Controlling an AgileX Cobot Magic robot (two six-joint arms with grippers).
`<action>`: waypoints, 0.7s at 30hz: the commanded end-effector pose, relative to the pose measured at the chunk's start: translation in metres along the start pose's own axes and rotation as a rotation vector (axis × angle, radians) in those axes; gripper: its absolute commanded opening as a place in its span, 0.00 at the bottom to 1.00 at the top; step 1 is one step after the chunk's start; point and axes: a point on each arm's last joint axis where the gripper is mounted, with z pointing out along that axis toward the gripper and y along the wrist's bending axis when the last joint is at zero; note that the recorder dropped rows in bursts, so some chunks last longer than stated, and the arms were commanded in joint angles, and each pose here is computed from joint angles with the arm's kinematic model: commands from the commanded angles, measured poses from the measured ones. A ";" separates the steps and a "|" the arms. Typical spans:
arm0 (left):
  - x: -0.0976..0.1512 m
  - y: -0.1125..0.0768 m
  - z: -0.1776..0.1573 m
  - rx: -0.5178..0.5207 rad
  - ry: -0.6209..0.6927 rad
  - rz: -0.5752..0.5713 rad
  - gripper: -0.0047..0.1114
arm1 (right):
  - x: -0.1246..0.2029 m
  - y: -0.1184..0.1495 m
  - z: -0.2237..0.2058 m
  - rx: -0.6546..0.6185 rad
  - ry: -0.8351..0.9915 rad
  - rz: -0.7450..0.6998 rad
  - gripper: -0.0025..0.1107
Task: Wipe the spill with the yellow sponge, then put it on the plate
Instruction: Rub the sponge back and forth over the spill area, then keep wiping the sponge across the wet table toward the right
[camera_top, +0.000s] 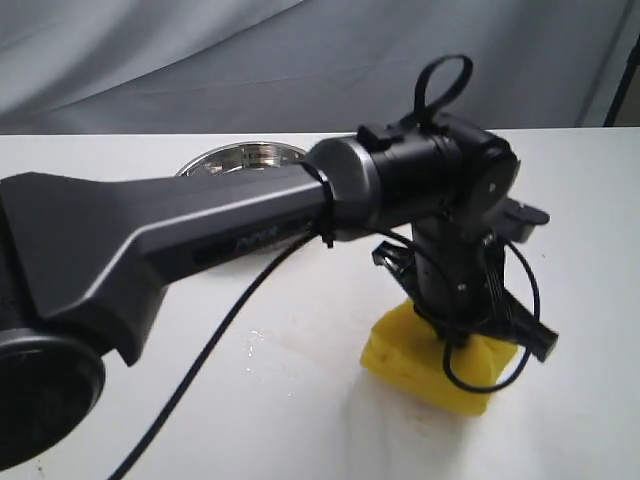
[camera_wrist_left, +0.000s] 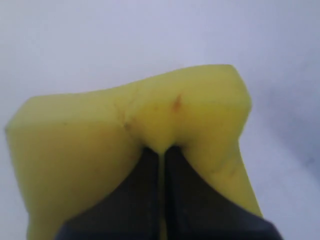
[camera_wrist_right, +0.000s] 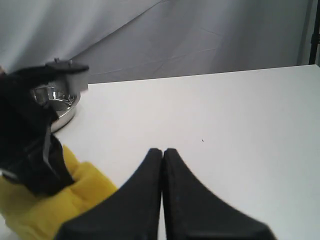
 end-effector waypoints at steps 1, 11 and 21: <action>-0.017 0.035 -0.054 -0.059 -0.146 -0.093 0.04 | 0.000 0.000 0.000 0.000 -0.016 0.007 0.02; -0.001 0.087 -0.043 -0.149 0.004 -0.208 0.04 | 0.000 0.000 0.000 0.000 -0.016 0.007 0.02; 0.045 0.050 0.034 -0.034 0.131 -0.208 0.04 | 0.000 0.000 0.000 0.000 -0.016 0.007 0.02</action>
